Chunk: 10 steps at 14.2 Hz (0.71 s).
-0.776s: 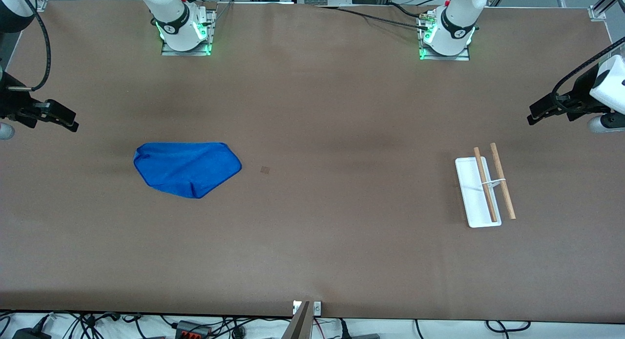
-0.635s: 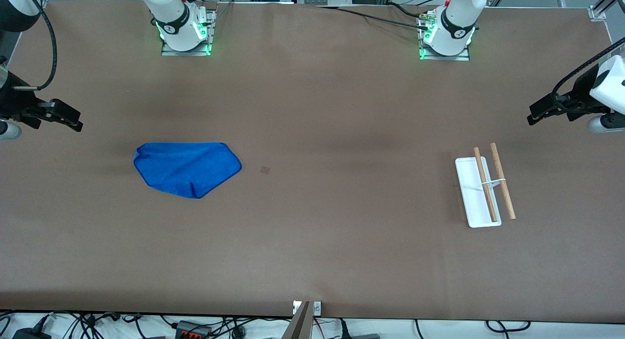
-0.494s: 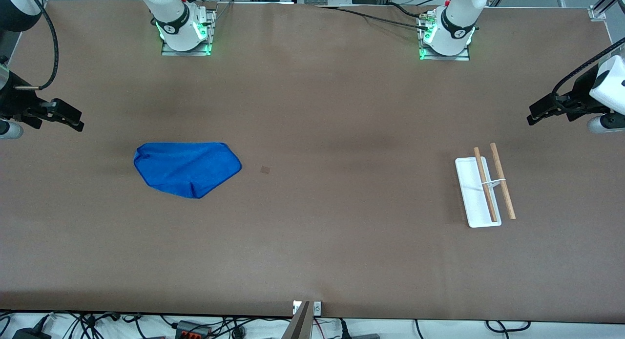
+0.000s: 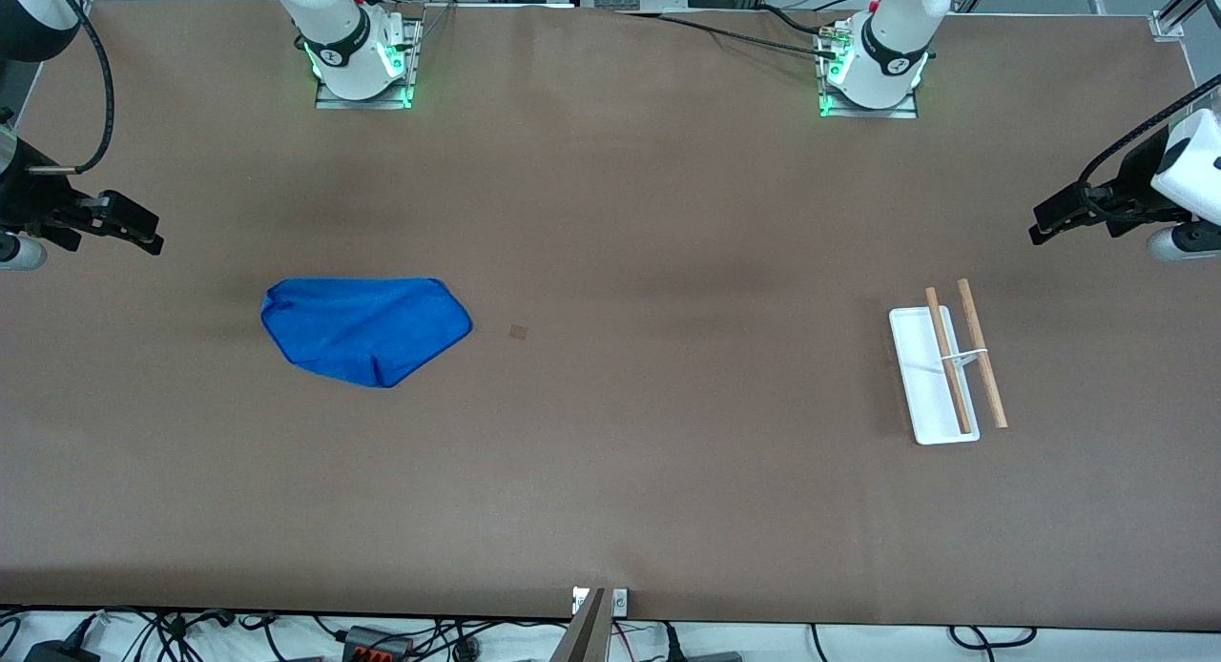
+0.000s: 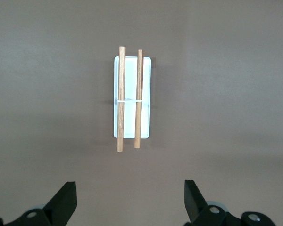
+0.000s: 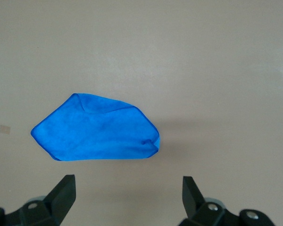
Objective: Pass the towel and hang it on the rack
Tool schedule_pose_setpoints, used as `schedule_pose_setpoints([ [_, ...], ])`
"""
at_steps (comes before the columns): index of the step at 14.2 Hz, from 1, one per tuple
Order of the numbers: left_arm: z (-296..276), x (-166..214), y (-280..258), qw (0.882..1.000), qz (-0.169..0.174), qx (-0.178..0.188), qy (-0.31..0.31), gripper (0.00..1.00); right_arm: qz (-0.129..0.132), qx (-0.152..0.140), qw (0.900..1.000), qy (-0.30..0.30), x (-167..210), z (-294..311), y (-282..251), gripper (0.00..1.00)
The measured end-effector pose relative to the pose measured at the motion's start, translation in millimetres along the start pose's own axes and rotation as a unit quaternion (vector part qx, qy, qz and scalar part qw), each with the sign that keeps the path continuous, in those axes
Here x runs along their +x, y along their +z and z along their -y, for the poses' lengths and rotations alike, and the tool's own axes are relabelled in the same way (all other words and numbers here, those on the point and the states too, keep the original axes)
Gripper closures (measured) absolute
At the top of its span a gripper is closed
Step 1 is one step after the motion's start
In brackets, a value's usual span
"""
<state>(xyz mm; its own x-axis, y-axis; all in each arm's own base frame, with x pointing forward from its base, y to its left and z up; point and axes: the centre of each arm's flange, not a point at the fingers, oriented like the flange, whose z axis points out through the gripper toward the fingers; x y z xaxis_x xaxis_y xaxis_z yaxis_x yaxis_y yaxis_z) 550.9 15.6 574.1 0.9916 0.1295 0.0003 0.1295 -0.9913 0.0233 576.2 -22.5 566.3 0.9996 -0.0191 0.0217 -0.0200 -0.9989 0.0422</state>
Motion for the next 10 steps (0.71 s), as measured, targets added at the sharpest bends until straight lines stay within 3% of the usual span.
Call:
schedule_pose_setpoints([
  [2, 0.0, 0.1, -0.1, 1.0, 0.0, 0.0, 0.0, 0.0, 0.02, 0.0, 1.0, -0.002, 6.8, 1.8, 23.4, 0.0],
  [10, 0.0, 0.7, 0.1, 1.0, 0.0, 0.0, 0.0, 0.0, 0.149, 0.001, 0.989, 0.002, 45.6, -3.8, 211.1, 0.0],
])
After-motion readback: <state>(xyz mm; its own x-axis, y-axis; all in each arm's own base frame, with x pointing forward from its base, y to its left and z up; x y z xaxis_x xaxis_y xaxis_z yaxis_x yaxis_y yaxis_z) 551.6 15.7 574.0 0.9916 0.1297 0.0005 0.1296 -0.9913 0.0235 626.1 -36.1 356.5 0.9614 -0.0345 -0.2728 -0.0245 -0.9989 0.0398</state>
